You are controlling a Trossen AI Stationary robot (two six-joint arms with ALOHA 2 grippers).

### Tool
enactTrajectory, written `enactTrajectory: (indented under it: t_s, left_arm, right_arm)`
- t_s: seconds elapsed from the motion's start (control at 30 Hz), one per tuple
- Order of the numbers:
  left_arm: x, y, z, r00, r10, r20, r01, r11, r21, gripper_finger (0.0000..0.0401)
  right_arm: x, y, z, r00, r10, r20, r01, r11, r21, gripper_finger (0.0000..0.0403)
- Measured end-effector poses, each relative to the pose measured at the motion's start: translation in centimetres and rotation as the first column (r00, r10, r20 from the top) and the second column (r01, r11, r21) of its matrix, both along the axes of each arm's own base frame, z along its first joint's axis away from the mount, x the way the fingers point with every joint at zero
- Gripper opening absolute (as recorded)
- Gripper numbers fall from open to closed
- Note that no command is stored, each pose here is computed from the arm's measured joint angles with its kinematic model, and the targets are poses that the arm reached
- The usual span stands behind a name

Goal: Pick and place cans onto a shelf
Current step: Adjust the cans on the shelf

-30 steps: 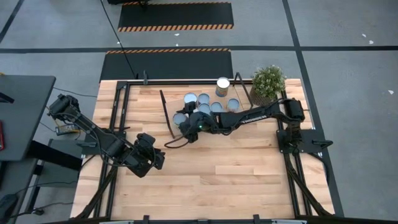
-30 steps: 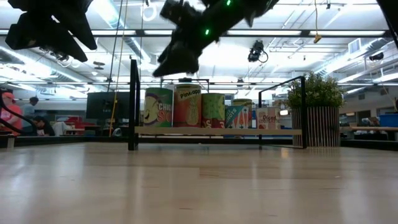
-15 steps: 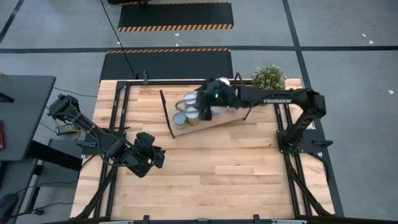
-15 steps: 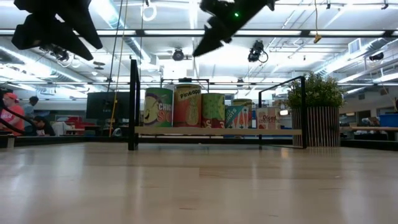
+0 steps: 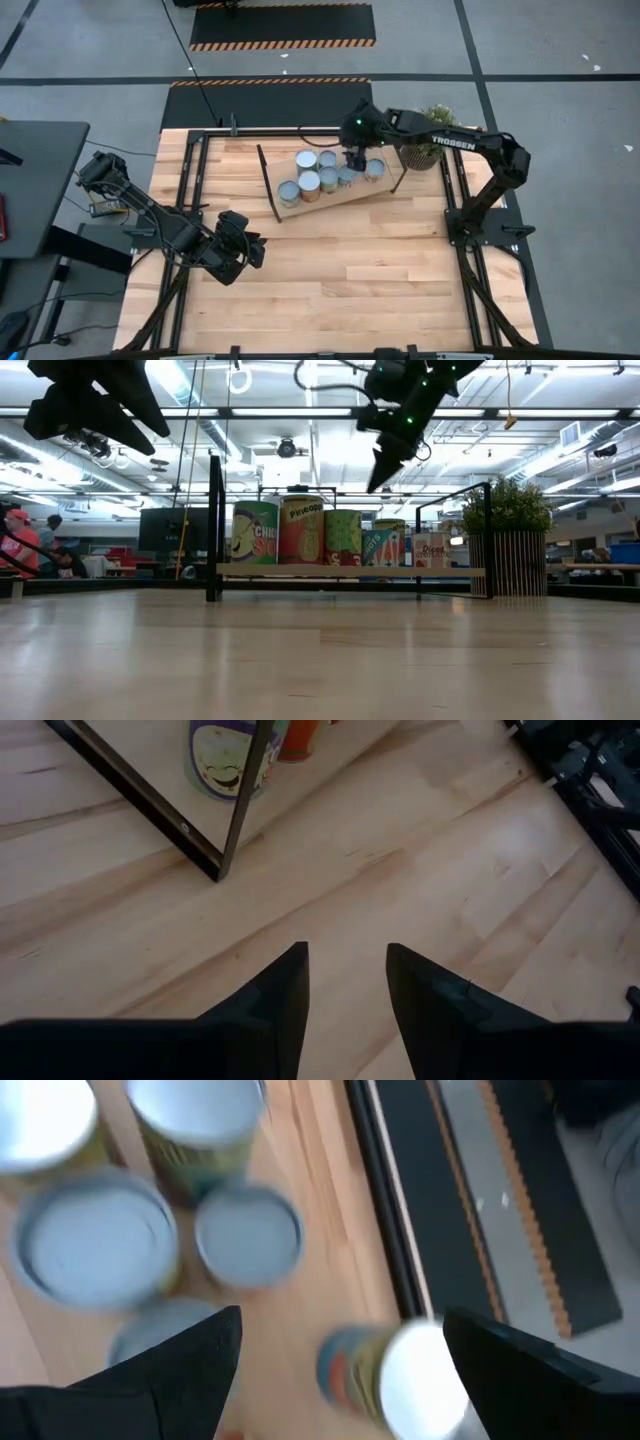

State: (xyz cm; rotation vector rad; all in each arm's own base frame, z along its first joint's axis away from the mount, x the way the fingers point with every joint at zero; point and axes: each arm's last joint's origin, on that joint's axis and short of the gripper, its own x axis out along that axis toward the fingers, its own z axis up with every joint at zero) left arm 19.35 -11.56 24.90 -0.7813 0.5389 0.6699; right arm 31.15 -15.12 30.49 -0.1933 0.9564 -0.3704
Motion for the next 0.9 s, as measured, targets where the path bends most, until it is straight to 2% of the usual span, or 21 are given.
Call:
enactTrajectory:
  t_s: [0.17, 0.43, 0.67, 0.9]
  left_arm:
    - [0.0, 0.0, 0.0, 1.000, 0.000, 0.000, 0.000, 1.000, 0.000, 0.0141]
    - [0.0, 0.0, 0.0, 1.000, 0.000, 0.000, 0.000, 1.000, 0.001, 0.0141]
    - [0.0, 0.0, 0.0, 1.000, -0.001, 0.000, 0.001, 1.000, 0.001, 0.0141]
    - [0.0, 0.0, 0.0, 1.000, -0.001, 0.000, 0.001, 1.000, 0.001, 0.0141]
  right_arm:
    - [-1.7, -1.3, -1.0, 0.993, -0.054, -0.109, 0.059, 0.997, 0.050, 0.0354]
    - [-4.0, -1.9, -4.5, 0.957, -0.081, -0.278, 0.119, 0.985, 0.124, 0.0354]
    - [-4.2, -0.9, -6.4, 0.936, -0.029, -0.352, 0.072, 0.991, 0.110, 0.0354]
    - [-3.3, -0.3, -6.3, 0.952, -0.001, -0.306, 0.030, 0.995, 0.092, 0.0354]
